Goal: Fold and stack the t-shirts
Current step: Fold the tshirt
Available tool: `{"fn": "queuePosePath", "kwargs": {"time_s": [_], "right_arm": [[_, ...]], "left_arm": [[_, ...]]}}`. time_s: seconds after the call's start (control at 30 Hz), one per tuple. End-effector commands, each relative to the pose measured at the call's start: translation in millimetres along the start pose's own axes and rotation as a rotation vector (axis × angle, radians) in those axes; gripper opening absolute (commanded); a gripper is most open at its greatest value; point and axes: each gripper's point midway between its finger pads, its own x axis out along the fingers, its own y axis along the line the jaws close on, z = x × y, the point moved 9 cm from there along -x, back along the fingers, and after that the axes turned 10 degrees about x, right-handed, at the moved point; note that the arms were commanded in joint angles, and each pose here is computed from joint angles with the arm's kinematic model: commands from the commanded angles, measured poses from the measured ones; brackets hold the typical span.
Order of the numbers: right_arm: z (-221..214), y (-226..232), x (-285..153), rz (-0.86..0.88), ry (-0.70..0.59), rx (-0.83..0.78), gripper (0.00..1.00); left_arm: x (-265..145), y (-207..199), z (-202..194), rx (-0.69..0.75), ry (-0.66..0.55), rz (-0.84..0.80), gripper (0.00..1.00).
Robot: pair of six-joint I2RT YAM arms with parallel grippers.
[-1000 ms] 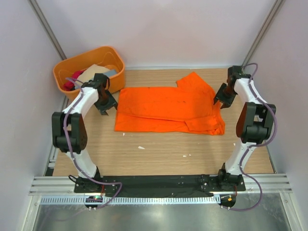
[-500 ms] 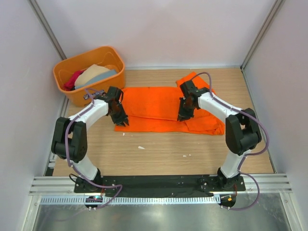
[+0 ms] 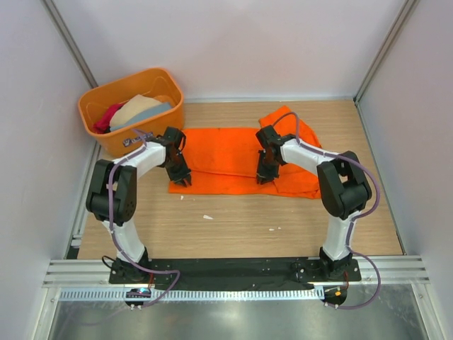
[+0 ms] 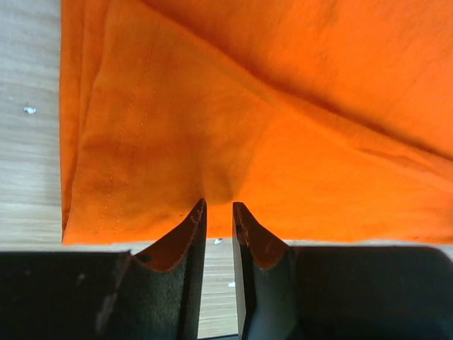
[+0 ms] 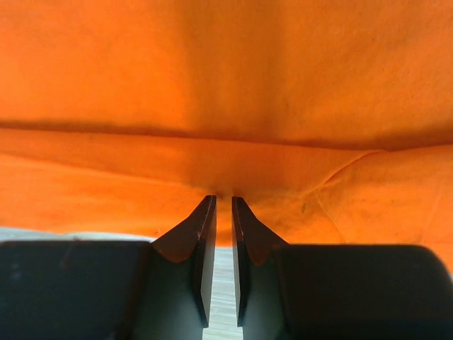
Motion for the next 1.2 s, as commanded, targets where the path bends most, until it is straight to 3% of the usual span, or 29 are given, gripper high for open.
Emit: {"fn": "queuePosePath", "kwargs": {"time_s": [0.0, 0.4, 0.6, 0.77, 0.9, 0.97, 1.17], "right_arm": [[7, 7, 4, 0.008, -0.049, 0.001, 0.20], [30, 13, 15, -0.075, -0.117, -0.054, 0.22], [69, 34, 23, -0.101, -0.226, -0.127, 0.24], [91, 41, -22, -0.125, -0.281, -0.154, 0.35], [86, -7, -65, -0.114, -0.254, -0.028, 0.49], [83, -31, -89, -0.048, -0.236, 0.050, 0.50], [73, -136, -92, -0.054, -0.177, 0.255, 0.50]], "left_arm": [[-6, -8, 19, 0.013, -0.064, -0.016, 0.22], [22, 9, 9, -0.003, 0.005, 0.108, 0.21], [25, 14, 3, 0.010, 0.016, 0.131, 0.19], [12, 16, 4, 0.039, -0.027, 0.137, 0.20], [-4, 11, 6, 0.049, -0.055, 0.107, 0.23], [-17, 4, 9, 0.055, -0.080, 0.052, 0.24], [-38, -10, 17, 0.085, -0.116, -0.044, 0.25]]}}
